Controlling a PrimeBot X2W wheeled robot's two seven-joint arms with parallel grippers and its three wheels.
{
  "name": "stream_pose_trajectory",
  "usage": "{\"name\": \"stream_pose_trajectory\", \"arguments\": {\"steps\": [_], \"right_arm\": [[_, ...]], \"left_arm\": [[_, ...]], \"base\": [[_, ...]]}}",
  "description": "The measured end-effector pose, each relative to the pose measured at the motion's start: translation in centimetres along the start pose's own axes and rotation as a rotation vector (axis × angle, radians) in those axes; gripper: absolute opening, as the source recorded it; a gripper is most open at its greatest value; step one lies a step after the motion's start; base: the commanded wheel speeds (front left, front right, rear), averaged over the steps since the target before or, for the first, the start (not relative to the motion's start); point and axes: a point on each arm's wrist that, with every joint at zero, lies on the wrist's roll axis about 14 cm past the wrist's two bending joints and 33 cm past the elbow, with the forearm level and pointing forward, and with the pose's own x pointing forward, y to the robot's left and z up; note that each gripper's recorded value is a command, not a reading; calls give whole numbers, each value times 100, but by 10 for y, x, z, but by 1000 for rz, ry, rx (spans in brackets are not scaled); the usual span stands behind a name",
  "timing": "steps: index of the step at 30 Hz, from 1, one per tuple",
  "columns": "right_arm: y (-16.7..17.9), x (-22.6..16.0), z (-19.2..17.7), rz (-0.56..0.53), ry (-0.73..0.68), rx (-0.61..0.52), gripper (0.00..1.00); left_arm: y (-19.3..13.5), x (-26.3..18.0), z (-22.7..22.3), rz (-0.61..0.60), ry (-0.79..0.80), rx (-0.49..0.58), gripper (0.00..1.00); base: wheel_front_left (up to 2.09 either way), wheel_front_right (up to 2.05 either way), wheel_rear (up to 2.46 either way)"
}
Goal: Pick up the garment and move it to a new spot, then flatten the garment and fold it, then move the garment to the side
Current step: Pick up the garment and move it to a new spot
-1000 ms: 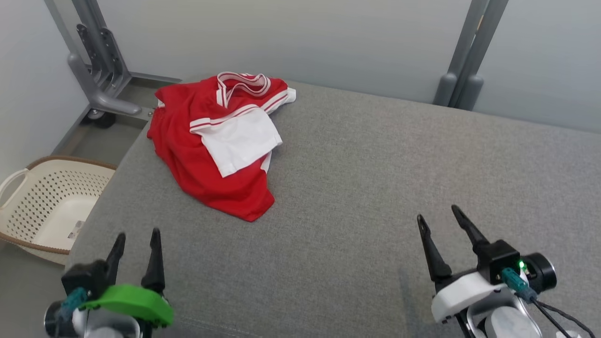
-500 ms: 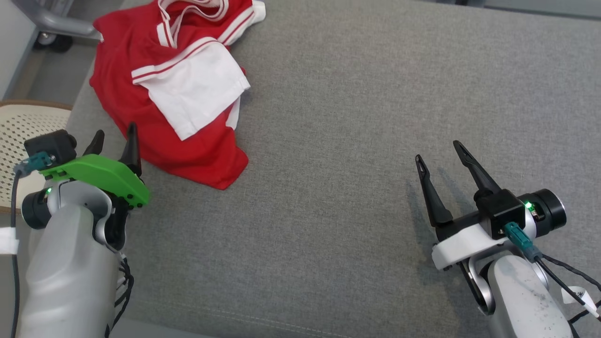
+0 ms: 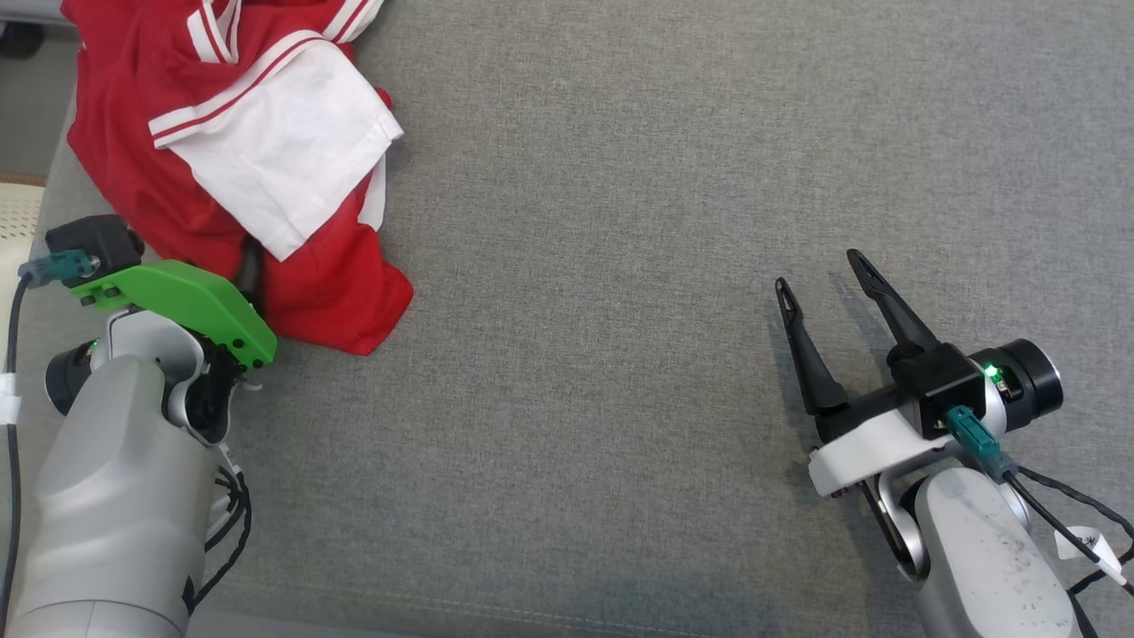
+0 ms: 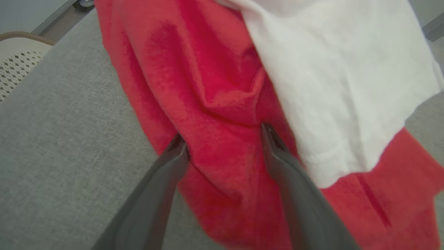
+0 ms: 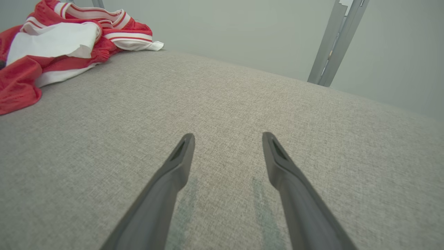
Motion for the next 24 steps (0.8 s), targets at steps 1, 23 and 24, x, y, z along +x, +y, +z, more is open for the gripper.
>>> {"name": "stream_pose_trajectory", "arguments": {"steps": [1, 23, 24], "right_arm": [[-1, 0, 0, -2, 1, 0, 100], [19, -37, 53, -25, -85, 40, 100], [18, -40, 57, -30, -94, 36, 100]], "left_arm": [[-1, 0, -2, -3, 10, 13, 0], [-81, -90, 182, -167, -544, 415, 0], [-96, -98, 190, -199, -572, 431, 0]], "base": [[0, 0, 0], [0, 0, 0], [0, 0, 0]]}}
